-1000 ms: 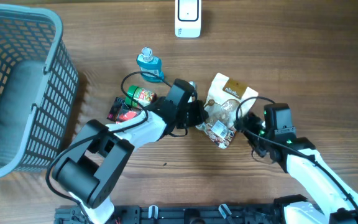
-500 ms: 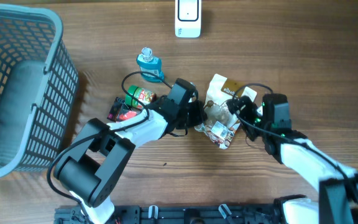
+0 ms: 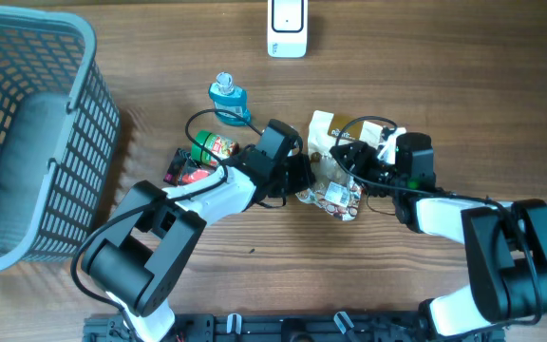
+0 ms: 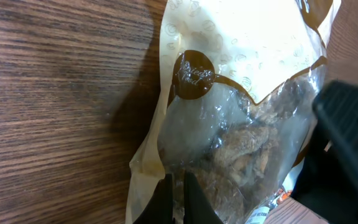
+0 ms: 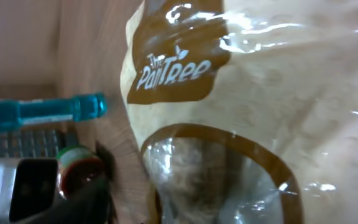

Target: Scan the item barcode

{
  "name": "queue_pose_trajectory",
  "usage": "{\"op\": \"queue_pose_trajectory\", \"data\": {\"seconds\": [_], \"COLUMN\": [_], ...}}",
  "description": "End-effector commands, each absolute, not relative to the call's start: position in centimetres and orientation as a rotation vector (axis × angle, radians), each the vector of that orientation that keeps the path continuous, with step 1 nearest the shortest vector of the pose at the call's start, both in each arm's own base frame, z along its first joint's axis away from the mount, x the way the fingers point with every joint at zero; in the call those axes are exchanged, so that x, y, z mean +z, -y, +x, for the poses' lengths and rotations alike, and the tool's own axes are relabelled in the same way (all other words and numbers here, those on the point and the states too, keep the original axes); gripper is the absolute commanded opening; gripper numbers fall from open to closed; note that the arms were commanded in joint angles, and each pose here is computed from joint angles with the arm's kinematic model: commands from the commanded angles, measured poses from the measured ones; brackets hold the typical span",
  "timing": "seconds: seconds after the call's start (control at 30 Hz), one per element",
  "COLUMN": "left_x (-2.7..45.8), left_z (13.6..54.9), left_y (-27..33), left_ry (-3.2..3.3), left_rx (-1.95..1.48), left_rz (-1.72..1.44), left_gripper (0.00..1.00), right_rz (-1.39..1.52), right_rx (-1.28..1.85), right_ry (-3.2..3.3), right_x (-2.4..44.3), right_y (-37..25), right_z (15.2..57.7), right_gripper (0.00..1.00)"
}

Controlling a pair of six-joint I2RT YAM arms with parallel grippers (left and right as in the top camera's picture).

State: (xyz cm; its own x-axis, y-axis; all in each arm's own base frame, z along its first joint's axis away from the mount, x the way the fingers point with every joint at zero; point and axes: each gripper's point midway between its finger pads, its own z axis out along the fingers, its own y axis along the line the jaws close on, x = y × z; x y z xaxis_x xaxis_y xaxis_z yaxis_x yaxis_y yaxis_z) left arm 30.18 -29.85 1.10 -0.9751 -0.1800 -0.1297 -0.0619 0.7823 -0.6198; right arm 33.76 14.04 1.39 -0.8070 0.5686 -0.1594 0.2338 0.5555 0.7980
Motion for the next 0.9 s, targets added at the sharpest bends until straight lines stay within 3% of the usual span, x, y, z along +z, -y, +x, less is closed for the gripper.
{"op": "queue_pose_trajectory", "data": {"seconds": [0.0, 0.27, 0.5, 0.87], "left_x": [-2.0, -2.4, -2.7, -3.5], "left_z": [29.2, 28.8, 28.7, 28.3], "left_y": [27.8, 27.1, 26.7, 24.8], "left_ry": [-2.863, -2.889, -2.899, -2.943], "left_rx": [-0.807, -0.761, -0.724, -0.633], "left_rz": [-0.247, -0.263, -0.274, -0.288], "left_gripper": [0.04, 0.04, 0.04, 0.04], "right_rz": [0.676, 0.609, 0.586, 0.522], "right_rx": [1.081, 1.085, 1.074, 1.028], "right_ry": [-2.556, -2.516, -2.493, -2.44], "right_x": [-3.0, -2.3, -1.8, -1.2], "right_y": [-13.9, -14.0, -13.9, -13.5], "right_z": [29.9, 30.6, 31.1, 32.2], "right_gripper": [0.53, 0.29, 0.24, 0.25]}}
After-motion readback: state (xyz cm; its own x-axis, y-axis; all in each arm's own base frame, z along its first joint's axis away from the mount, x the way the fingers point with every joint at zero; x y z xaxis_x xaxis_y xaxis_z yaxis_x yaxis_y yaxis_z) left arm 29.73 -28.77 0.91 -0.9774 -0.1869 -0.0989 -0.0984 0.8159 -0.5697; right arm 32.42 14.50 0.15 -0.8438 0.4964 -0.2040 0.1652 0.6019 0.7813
